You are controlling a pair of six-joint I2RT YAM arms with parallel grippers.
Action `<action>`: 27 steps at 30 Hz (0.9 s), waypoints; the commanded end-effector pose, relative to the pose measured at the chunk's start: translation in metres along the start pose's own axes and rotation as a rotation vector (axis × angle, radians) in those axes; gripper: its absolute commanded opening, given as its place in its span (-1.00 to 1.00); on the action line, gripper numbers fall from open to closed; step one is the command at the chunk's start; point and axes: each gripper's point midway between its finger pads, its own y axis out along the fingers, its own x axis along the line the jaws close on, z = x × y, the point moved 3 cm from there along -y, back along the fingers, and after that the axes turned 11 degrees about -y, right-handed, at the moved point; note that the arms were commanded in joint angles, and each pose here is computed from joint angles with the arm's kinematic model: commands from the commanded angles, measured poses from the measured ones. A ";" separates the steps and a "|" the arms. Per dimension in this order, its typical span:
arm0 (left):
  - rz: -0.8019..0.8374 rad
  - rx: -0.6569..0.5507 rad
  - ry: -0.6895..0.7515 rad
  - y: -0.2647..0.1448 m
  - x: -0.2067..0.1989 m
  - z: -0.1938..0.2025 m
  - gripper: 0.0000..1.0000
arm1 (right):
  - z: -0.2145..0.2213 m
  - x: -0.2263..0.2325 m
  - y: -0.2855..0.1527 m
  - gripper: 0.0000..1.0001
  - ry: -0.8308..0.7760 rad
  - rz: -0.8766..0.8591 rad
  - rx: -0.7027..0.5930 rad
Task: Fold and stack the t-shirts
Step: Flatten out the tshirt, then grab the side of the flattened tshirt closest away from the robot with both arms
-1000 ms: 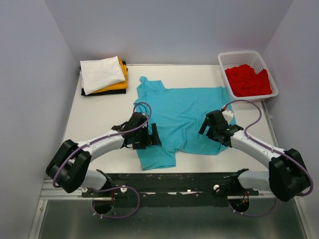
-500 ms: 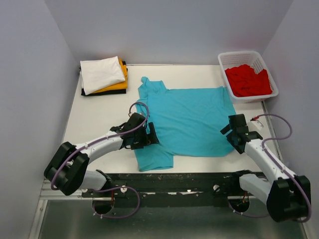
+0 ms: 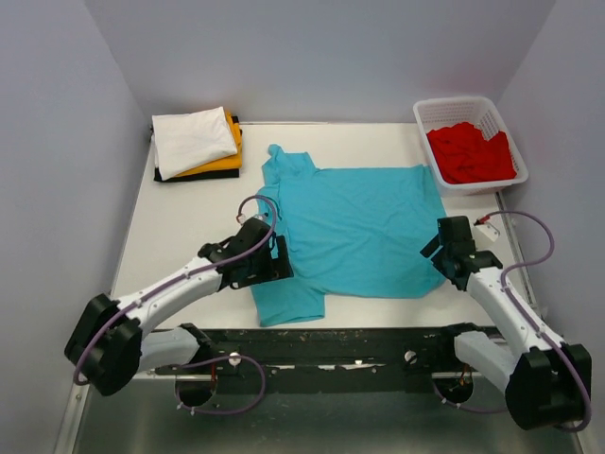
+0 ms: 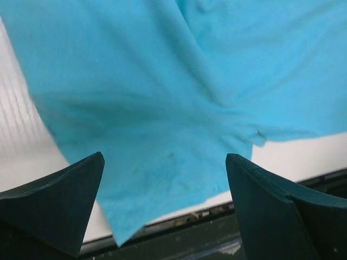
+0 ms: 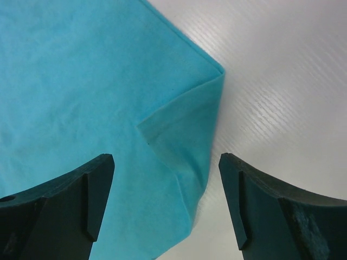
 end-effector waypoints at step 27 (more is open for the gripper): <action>-0.031 0.235 0.032 -0.018 0.058 0.113 -1.00 | 0.008 0.029 0.032 0.18 -0.214 -0.036 0.118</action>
